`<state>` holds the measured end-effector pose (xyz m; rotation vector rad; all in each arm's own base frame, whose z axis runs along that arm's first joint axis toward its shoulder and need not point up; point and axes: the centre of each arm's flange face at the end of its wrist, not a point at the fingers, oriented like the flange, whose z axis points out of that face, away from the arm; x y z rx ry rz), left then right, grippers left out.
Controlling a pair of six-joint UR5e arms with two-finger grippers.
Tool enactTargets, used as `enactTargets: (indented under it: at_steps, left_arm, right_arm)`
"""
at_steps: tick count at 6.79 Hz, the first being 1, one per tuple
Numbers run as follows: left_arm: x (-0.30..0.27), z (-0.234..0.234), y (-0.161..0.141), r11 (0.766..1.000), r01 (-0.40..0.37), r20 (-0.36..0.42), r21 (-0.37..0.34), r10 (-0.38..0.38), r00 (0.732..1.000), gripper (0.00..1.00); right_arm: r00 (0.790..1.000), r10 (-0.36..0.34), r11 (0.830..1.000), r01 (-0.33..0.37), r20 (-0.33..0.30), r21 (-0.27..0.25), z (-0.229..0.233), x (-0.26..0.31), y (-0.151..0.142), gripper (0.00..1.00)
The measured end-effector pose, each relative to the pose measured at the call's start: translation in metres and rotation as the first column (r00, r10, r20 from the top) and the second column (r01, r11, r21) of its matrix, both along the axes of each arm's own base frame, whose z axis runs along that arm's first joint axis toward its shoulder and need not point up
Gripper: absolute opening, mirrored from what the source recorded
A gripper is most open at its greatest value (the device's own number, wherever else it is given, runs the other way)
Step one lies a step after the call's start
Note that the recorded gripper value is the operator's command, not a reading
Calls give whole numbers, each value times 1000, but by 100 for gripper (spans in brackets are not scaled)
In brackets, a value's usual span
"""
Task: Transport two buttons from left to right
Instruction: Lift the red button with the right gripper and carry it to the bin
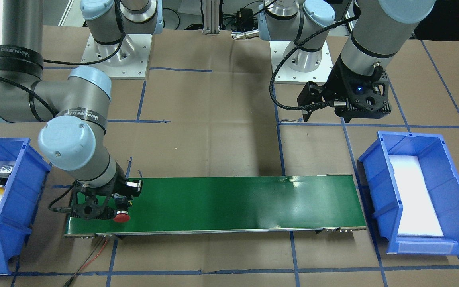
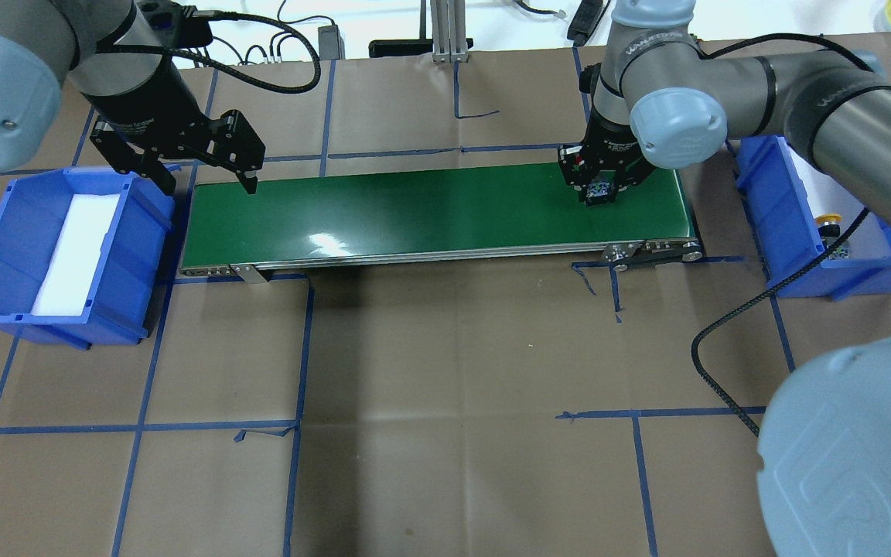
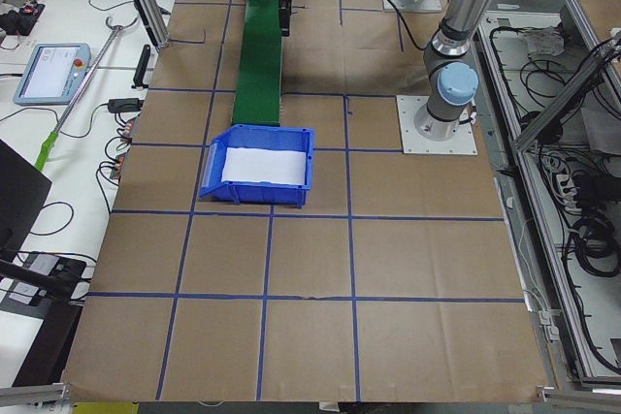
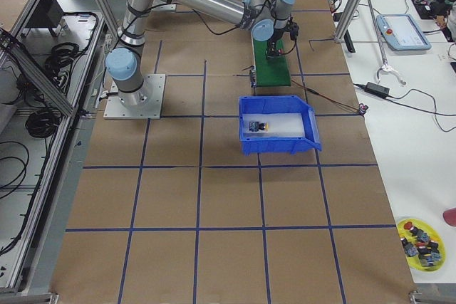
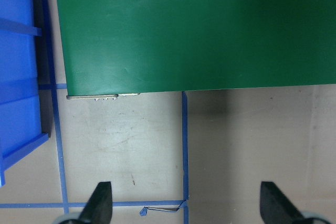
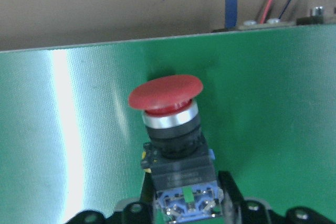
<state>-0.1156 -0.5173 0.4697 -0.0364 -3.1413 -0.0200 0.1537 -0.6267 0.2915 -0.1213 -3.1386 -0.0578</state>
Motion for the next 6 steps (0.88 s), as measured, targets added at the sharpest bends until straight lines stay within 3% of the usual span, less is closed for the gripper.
enactTargets:
  at_steps: [2, 4, 6]
  left_arm:
    - [0, 0, 0, 1000, 0, 0, 0, 0, 1000, 100]
    - [0, 1, 0, 1000, -1, 0, -1, 1, 1000, 100]
    - [0, 1, 0, 1000, -1, 0, -1, 1, 1000, 100]
  right_arm:
    - [999, -45, 995, 45, 4, -89, 67, -35, 12, 4]
    - [998, -57, 992, 56, -6, -111, 122, -117, 32, 5]
    - [1000, -3, 993, 0, -30, -120, 141, -217, 45, 5]
